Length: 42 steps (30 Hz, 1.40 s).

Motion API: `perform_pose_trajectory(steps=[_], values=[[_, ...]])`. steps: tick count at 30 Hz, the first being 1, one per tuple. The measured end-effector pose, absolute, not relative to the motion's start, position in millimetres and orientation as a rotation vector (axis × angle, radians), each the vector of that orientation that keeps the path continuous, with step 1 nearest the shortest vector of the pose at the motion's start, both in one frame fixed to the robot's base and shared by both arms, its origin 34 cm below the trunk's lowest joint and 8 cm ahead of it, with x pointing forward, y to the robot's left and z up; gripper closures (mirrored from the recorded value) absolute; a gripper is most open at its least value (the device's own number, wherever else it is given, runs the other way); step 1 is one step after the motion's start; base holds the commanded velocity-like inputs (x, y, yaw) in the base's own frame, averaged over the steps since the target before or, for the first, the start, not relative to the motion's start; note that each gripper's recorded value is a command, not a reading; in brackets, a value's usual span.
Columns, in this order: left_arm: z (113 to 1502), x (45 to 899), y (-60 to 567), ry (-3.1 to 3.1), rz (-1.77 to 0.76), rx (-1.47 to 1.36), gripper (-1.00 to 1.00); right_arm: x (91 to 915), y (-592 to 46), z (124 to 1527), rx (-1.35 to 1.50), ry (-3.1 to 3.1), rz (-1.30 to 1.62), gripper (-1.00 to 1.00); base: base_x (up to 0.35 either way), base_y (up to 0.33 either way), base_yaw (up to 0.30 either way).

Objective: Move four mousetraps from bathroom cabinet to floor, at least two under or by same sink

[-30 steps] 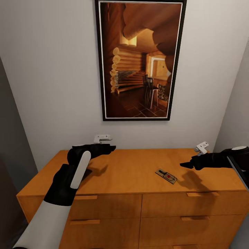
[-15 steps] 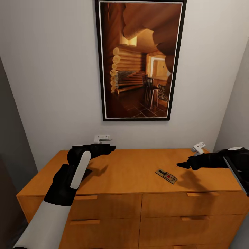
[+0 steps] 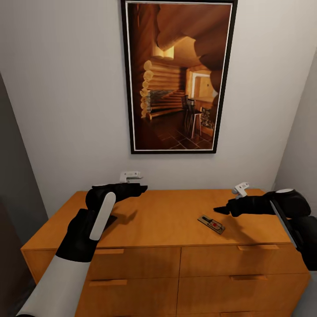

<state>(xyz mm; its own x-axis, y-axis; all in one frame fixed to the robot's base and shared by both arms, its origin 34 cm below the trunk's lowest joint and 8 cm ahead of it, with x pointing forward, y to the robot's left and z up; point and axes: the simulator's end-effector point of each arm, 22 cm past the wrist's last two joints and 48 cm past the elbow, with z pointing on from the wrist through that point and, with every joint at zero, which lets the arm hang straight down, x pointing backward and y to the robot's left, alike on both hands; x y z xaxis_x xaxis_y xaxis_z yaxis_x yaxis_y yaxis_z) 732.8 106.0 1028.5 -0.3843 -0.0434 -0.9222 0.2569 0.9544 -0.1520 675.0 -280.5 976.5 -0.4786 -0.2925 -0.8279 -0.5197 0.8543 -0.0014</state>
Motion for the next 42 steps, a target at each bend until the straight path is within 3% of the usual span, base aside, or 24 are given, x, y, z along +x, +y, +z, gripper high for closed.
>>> perform_pose_trajectory(steps=[42], values=[[1029, 733, 105, 1.941, -0.324, 0.155, -1.0, 685, -255, 934, -0.573, 2.187, 0.329, -1.0, 0.0, 0.0, 0.0]])
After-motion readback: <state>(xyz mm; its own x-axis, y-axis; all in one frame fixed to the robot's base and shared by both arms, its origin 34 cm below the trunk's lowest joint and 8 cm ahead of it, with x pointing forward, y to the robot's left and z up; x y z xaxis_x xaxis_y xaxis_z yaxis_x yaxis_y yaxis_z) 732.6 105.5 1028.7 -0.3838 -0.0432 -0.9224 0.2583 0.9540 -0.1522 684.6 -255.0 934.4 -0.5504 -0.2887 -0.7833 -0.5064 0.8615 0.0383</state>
